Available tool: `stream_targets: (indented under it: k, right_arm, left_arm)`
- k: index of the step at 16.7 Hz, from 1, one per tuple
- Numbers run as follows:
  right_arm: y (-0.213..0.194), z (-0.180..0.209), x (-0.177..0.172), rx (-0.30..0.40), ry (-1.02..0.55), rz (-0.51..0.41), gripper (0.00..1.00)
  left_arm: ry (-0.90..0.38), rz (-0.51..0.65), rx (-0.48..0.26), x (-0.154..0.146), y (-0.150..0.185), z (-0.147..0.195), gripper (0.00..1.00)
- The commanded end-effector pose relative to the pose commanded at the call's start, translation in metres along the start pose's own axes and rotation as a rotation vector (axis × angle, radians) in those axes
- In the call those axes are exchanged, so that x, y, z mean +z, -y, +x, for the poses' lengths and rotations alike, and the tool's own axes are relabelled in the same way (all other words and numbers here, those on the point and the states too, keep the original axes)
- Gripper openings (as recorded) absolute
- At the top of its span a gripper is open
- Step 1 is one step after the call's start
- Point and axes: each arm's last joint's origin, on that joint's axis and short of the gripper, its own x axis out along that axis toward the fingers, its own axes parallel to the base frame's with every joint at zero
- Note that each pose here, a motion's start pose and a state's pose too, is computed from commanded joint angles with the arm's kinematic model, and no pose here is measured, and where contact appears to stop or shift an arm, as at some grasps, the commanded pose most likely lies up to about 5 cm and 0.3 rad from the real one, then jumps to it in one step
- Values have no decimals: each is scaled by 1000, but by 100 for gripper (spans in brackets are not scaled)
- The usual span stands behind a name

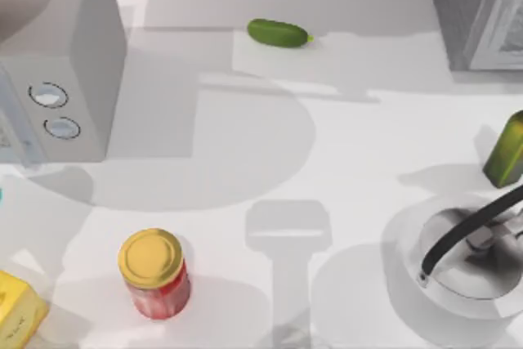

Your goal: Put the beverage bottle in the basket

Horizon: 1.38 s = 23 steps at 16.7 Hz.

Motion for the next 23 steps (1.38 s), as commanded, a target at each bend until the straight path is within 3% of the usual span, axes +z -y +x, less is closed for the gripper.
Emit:
stream_targets:
  k: [11, 17, 23]
  right_arm:
    - [0, 0, 0, 0, 0, 0, 100]
    - [0, 0, 0, 0, 0, 0, 100]
    - [0, 0, 0, 0, 0, 0, 100]
  left_arm:
    - [1, -35, 15, 11, -8, -4, 0]
    - [-7, -93, 35, 70, -69, -9, 0]
    - [-8, 13, 67, 155, -149, -15, 0]
